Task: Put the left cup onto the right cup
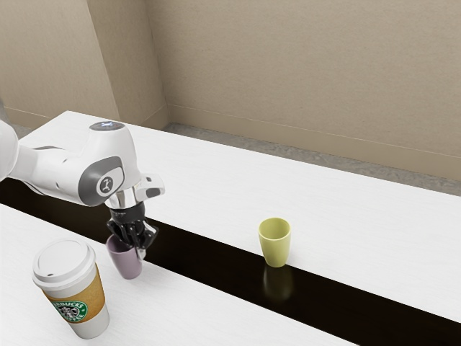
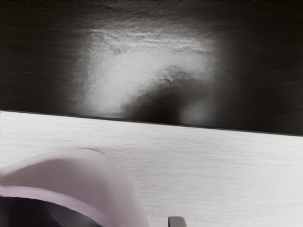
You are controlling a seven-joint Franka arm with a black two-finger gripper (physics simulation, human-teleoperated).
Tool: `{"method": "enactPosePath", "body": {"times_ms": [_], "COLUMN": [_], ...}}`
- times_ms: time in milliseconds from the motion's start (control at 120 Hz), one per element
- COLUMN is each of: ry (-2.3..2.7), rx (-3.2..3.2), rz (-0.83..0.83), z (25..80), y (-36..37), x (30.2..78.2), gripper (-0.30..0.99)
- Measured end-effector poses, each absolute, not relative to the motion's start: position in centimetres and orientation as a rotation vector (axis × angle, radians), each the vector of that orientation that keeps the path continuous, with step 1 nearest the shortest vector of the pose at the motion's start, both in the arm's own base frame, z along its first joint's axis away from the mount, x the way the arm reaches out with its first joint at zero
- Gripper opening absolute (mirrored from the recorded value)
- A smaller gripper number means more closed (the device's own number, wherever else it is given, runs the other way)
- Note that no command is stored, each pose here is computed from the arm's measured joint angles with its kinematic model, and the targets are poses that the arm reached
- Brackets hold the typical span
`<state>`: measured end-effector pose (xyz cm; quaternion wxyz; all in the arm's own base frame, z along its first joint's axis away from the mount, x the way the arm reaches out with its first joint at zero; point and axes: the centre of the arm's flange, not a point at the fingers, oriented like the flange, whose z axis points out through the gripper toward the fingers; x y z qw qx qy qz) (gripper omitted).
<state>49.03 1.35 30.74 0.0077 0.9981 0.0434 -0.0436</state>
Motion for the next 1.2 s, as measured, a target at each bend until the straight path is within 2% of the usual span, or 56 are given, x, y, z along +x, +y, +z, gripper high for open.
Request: {"method": "enactPosePath", "body": {"times_ms": [192,400,558,825,1017,1200], "ry": [0.143,0.12,-0.073,-0.336,-0.472,-0.541], "rx": [3.128,3.135,3.154,3.147,3.134,3.12], "rz": [-0.11,-0.004,0.044,-0.002,-0.048,-0.015], "z": [31.6,37.4,42.9,46.9,47.6,48.7], "y": [1.9,1.9,-4.3,-13.9,-19.8,-23.2], "x": [49.1,49.2,51.8,56.6,59.4,61.8], "gripper": [-0.06,-0.08,-0.09,-0.09,-0.09,-0.09]}}
